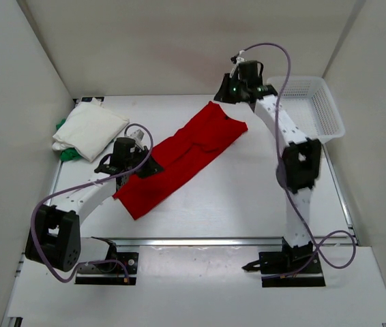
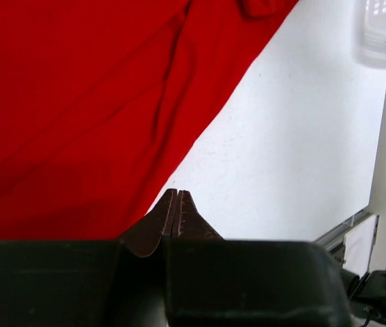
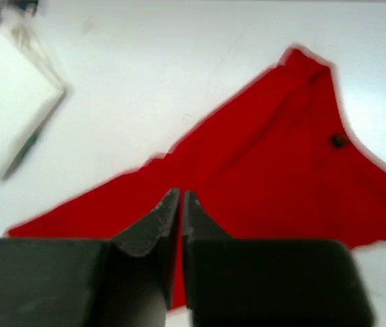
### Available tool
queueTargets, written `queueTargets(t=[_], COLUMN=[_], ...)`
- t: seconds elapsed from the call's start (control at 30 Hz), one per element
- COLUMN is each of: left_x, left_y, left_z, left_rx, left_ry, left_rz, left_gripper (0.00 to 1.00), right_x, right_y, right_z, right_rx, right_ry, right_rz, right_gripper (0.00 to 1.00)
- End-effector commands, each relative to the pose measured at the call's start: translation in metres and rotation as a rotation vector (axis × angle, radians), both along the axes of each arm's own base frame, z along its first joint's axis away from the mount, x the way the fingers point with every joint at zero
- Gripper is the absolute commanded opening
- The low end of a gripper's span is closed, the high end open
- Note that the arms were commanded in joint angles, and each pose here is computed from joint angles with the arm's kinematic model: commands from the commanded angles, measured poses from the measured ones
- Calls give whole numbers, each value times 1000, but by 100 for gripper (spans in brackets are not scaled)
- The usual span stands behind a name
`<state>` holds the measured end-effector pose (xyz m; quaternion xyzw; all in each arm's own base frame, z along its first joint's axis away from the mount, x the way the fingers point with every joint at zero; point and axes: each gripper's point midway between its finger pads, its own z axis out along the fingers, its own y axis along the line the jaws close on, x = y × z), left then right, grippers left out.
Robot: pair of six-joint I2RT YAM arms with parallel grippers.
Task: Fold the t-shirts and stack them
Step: Rotate the tshirt 90 degrees
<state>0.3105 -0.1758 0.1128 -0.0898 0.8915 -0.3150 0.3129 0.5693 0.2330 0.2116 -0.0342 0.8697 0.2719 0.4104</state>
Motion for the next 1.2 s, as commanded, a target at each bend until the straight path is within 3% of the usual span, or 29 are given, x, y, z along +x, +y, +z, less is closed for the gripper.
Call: queueTargets(t=[0.0,0.03,0.07,0.13,0.27,0.4,0.67,0.73,0.8,0.87,0.97,1.17], left_x=[-1,-8,-7,-8,-8,-5,-2,2,8,18,35,66], left_y=[0,1,5,15,13,16,14,10,6,1,-1,-23], left_z=[24,16,21,25,29,30,22,20,19,27,42,45], left_rx=[-40,-47,-55,-43,-28,-65,-38,-16,17,-5,18,50], left_ry=[-58,-41,-69,-89,-96,-86,-76,-81,-82,-101,-159,-132], left_rz=[-26,-27,-10,14,3,13,23,19,18,27,65,-8], left_gripper=[3,0,0,0,0,1,7,8,9,8,11,19], right_x=[-95,-145,-163,-208,-262,-275,-253,-248,-248,-244,-245,-272], right_y=[17,8,11,13,46,91,112,117,122,128,124,55], right_z=[46,20,62,-3,-80,-114,-165,-180,-187,-188,-186,-183], right_rx=[36,82,186,205,263,259,262,246,262,304,362,276], right_ry=[-122,-65,-216,-132,103,179,285,322,359,356,377,377], right_rz=[92,77,75,96,197,246,131,119,133,162,188,195], right_gripper=[6,10,17,27,31,31,37,36,25,21,0,0])
